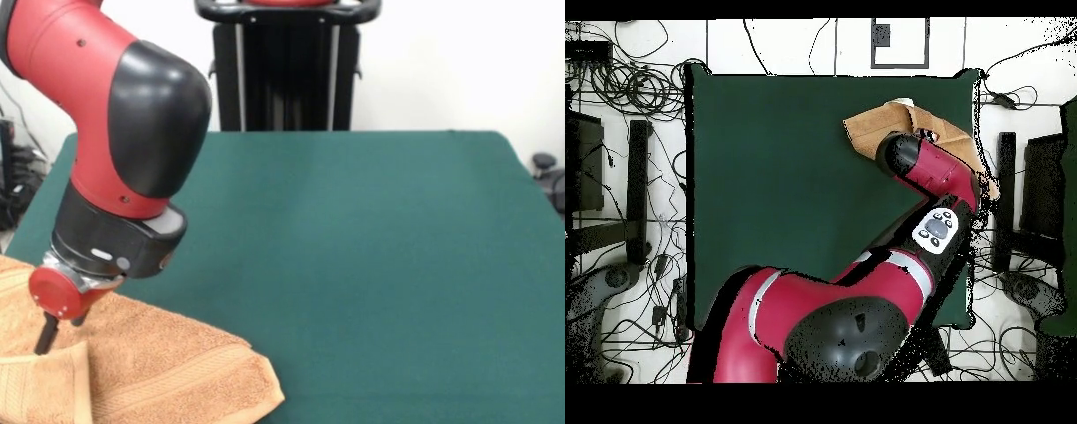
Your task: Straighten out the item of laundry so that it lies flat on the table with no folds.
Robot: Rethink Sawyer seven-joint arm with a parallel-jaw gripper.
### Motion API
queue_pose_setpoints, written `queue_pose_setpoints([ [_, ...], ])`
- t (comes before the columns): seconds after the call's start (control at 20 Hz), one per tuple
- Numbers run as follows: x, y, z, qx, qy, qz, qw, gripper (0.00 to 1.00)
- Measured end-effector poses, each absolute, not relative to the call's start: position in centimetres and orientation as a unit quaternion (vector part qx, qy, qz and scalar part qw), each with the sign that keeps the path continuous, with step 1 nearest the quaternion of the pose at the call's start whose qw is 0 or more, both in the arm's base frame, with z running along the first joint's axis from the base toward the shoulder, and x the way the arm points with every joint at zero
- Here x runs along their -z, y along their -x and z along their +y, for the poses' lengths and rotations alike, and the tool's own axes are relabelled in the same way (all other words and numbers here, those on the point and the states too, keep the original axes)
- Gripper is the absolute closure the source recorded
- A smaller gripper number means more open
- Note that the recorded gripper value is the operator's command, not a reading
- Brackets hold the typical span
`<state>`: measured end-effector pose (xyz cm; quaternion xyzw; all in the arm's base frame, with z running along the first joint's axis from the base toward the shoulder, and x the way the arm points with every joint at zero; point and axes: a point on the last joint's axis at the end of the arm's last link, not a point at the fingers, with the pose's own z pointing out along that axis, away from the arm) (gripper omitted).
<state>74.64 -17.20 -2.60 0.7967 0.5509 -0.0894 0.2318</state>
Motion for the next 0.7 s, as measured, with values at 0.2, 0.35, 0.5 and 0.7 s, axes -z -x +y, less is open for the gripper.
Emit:
queue_pose_setpoints([
  [0.2, 1.2, -75.1, -18.1, 0.083, -0.8, 0.544, 0.238, 0.0],
  [0.35, 0.3, -75.5, -18.5, 0.079, -0.802, 0.541, 0.242, 0.0],
  [0.5, -0.1, -75.7, -18.4, 0.076, -0.802, 0.54, 0.244, 0.0],
  [0.7, -0.3, -76.1, -18.2, 0.073, -0.8, 0.543, 0.246, 0.0],
])
